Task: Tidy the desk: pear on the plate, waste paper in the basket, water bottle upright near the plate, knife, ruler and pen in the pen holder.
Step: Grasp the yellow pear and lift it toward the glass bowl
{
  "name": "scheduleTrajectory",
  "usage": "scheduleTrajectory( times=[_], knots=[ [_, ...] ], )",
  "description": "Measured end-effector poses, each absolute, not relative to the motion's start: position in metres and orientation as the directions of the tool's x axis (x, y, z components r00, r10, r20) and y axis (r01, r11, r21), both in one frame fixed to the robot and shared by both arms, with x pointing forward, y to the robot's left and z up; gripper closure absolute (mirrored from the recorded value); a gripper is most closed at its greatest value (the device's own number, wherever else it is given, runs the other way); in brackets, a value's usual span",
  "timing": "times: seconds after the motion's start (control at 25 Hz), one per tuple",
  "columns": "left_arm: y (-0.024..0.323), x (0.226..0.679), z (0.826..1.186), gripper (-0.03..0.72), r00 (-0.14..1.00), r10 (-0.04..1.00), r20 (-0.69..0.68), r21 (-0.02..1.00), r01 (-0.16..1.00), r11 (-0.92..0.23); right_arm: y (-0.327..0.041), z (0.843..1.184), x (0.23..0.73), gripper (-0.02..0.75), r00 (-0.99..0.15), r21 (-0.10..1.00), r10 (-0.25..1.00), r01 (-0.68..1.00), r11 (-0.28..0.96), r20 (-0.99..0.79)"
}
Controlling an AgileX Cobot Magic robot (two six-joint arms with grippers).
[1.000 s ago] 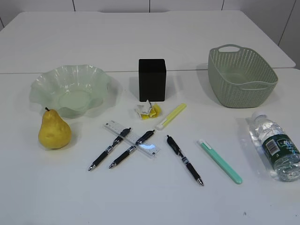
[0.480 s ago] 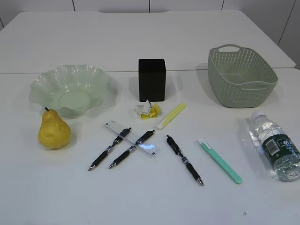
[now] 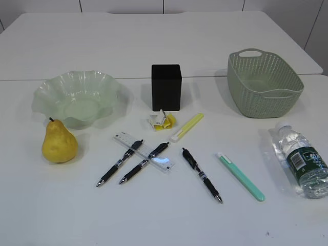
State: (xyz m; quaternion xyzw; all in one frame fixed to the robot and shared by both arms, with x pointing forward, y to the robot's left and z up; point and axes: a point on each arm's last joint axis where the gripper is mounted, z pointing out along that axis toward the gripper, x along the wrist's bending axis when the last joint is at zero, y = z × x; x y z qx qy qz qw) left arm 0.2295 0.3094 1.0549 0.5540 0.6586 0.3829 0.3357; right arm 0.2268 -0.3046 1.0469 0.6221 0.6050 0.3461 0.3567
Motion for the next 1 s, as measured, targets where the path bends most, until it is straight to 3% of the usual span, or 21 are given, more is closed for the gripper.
scheduleTrajectory(
  times=[0.4, 0.6, 0.84, 1.0],
  knots=[
    [0.309, 0.230, 1.055, 0.226, -0.160, 0.987, -0.019, 0.876, 0.473, 0.094, -0.305, 1.049, 0.227, 0.153, 0.028, 0.869, 1.000, 0.495, -0.013, 0.000],
    [0.308, 0.231, 1.071, 0.226, -0.147, 0.988, -0.038, 0.885, 0.455, 0.101, -0.301, 1.066, 0.230, 0.152, -0.005, 0.936, 0.999, 0.351, -0.034, 0.039],
    [0.308, 0.261, 1.096, 0.226, -0.135, 0.991, -0.018, 0.841, 0.533, 0.088, -0.295, 1.080, 0.258, 0.152, -0.041, 0.923, 0.995, 0.379, -0.069, 0.091],
    [0.309, 0.290, 1.108, 0.226, -0.123, 0.992, -0.016, 0.812, 0.577, 0.085, -0.292, 1.101, 0.286, 0.153, -0.071, 0.904, 0.996, 0.426, -0.017, 0.052]
  ],
)
